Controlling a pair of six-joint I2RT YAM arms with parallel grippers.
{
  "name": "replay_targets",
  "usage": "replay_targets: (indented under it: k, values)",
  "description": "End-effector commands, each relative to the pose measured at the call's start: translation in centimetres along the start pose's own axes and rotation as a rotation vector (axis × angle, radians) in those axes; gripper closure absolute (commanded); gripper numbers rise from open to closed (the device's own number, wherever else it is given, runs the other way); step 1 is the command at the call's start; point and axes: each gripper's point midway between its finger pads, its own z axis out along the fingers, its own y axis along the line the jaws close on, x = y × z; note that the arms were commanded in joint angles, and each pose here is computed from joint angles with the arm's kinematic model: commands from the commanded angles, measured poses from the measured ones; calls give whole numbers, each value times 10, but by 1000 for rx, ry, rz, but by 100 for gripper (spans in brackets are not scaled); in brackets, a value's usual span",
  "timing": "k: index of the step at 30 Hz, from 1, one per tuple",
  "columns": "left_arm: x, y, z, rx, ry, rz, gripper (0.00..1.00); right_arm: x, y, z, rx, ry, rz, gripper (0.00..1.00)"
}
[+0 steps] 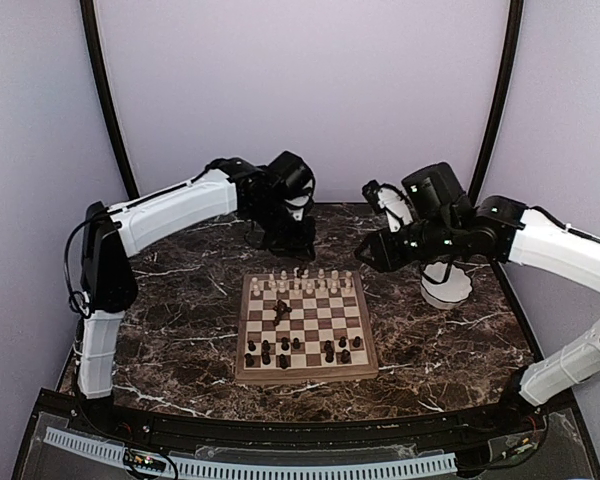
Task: Set up the chess pieces on the board
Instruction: Pick up the queen from the chessboard, then pass from the left arm to the right
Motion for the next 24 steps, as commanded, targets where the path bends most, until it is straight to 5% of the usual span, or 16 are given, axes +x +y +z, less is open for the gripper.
replay_targets:
  k: [1,4,8,18,24]
  values:
    - [-73,-7,-126,178,-375,-129,94,-89,11,-48,-78,-369,103,55]
    - [-94,-18,-182,406,-596,-200,94,-118,26,-46,-167,-421,128,54]
    - [-91,-22,-218,592,-714,-257,94,-144,47,-35,-284,-442,166,53]
    - [-69,-22,-236,789,-712,-333,94,-172,94,-14,-622,-435,221,47]
    - [-55,-9,-228,810,-700,-377,96,-170,102,-3,-671,-386,235,46]
